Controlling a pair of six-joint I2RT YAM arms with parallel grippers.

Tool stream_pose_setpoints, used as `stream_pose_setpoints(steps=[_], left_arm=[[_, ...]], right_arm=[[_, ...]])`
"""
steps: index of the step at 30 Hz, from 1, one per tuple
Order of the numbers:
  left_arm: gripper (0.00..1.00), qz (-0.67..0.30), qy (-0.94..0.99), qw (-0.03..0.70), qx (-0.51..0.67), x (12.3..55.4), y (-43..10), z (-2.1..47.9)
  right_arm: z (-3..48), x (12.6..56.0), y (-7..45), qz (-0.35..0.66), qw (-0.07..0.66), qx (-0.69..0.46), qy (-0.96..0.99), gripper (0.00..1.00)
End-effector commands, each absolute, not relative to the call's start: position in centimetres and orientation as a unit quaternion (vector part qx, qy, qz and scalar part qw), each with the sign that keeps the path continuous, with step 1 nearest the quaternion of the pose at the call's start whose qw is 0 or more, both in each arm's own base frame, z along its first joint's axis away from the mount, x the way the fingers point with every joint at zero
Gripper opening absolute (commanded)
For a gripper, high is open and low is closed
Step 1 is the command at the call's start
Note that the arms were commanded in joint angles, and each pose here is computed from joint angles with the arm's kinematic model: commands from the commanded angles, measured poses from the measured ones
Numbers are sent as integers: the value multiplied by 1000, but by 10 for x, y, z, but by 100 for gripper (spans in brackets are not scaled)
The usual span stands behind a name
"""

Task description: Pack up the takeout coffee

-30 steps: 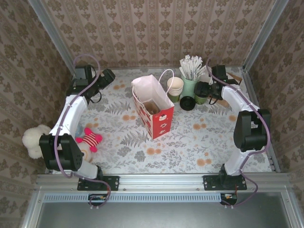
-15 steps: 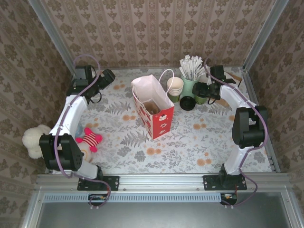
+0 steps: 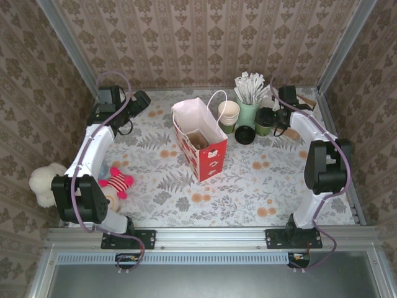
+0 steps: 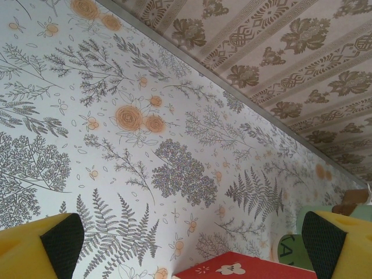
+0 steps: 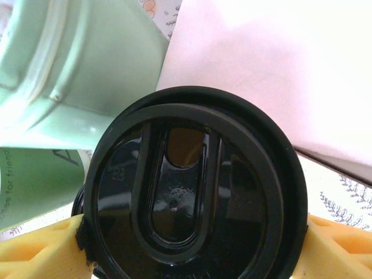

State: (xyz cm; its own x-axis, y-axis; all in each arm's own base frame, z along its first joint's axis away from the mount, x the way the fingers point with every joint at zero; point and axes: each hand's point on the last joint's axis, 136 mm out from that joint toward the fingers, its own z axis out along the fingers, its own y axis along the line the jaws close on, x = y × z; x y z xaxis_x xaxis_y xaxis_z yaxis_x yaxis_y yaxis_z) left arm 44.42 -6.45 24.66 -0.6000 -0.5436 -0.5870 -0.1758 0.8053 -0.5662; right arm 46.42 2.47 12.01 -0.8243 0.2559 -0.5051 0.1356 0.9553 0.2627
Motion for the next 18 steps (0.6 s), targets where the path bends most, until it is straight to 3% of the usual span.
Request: stream_pose_setpoints(steps=[1, 10, 18], left_arm=[[100, -247, 858, 400, -208, 441, -66, 253], [100, -309, 853, 409, -99, 444, -113, 278], [100, -315, 851, 414, -75, 444, -127, 285]], right_arm=[[125, 444, 27, 117, 276, 92, 950, 79], [118, 370, 34, 128, 261, 71, 954, 79], [130, 329, 85, 244, 269, -3, 932, 78]])
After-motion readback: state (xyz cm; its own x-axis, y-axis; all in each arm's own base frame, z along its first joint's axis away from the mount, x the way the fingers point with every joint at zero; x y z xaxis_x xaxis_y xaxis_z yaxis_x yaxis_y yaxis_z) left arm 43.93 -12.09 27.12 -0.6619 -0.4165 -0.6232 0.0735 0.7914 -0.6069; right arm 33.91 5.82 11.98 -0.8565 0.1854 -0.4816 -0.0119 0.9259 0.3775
